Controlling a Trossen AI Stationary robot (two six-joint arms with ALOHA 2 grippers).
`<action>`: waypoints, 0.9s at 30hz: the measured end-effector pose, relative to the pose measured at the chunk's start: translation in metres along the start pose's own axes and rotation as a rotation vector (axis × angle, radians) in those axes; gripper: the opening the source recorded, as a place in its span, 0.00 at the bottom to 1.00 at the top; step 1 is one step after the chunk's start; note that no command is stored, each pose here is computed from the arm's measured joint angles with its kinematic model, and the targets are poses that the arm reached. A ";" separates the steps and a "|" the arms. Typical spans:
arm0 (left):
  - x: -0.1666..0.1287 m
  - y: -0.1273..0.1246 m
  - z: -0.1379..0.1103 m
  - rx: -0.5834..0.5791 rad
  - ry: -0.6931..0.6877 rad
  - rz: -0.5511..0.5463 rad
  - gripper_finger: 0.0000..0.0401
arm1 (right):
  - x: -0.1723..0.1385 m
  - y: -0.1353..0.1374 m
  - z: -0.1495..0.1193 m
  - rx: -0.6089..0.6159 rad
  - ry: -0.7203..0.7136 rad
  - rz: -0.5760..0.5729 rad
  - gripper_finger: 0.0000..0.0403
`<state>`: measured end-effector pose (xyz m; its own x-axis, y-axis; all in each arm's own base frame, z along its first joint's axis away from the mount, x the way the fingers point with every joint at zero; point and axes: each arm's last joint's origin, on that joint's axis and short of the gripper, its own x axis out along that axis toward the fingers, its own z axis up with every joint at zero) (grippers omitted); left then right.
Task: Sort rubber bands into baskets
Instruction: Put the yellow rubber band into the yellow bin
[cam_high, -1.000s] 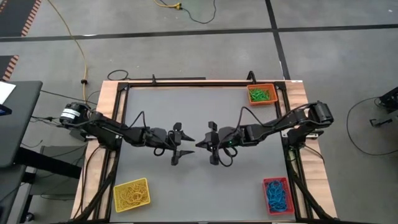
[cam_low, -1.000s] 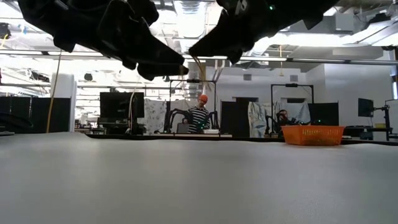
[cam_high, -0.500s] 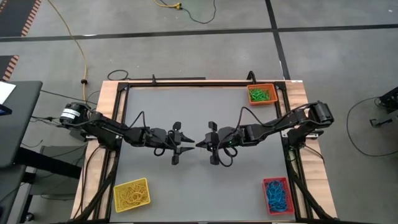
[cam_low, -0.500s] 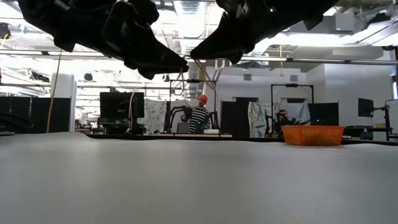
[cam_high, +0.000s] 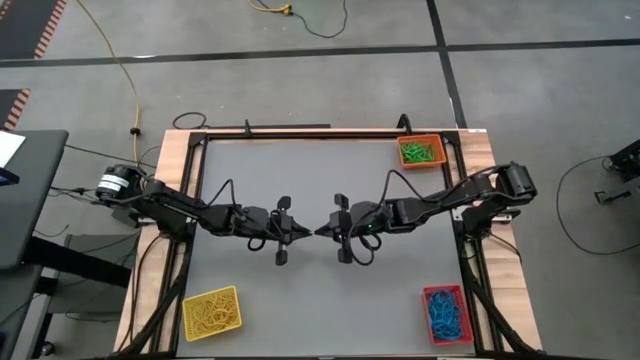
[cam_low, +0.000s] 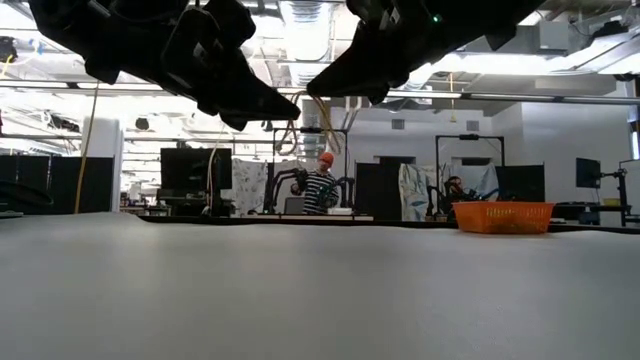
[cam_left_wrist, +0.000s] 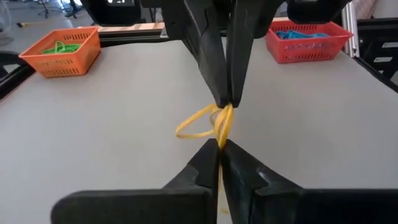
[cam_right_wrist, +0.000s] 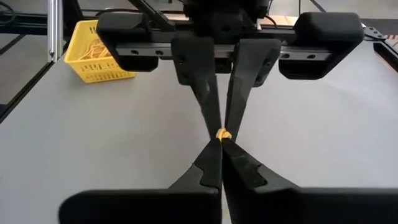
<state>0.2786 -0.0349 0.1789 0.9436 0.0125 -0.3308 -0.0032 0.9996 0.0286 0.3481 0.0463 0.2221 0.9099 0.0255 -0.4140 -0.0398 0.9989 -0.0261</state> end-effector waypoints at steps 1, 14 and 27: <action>0.000 0.000 0.000 0.003 0.000 0.000 0.00 | 0.000 0.000 0.000 0.001 0.005 0.001 0.11; 0.005 -0.016 0.020 0.071 0.101 -0.040 0.00 | 0.000 0.001 -0.004 0.029 0.045 -0.008 0.41; -0.029 -0.067 0.083 0.252 0.504 0.074 0.00 | 0.000 -0.004 -0.008 0.017 0.083 -0.071 0.64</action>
<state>0.2795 -0.1046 0.2651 0.6686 0.1552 -0.7272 0.0736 0.9593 0.2725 0.3446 0.0419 0.2150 0.8729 -0.0481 -0.4856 0.0314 0.9986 -0.0425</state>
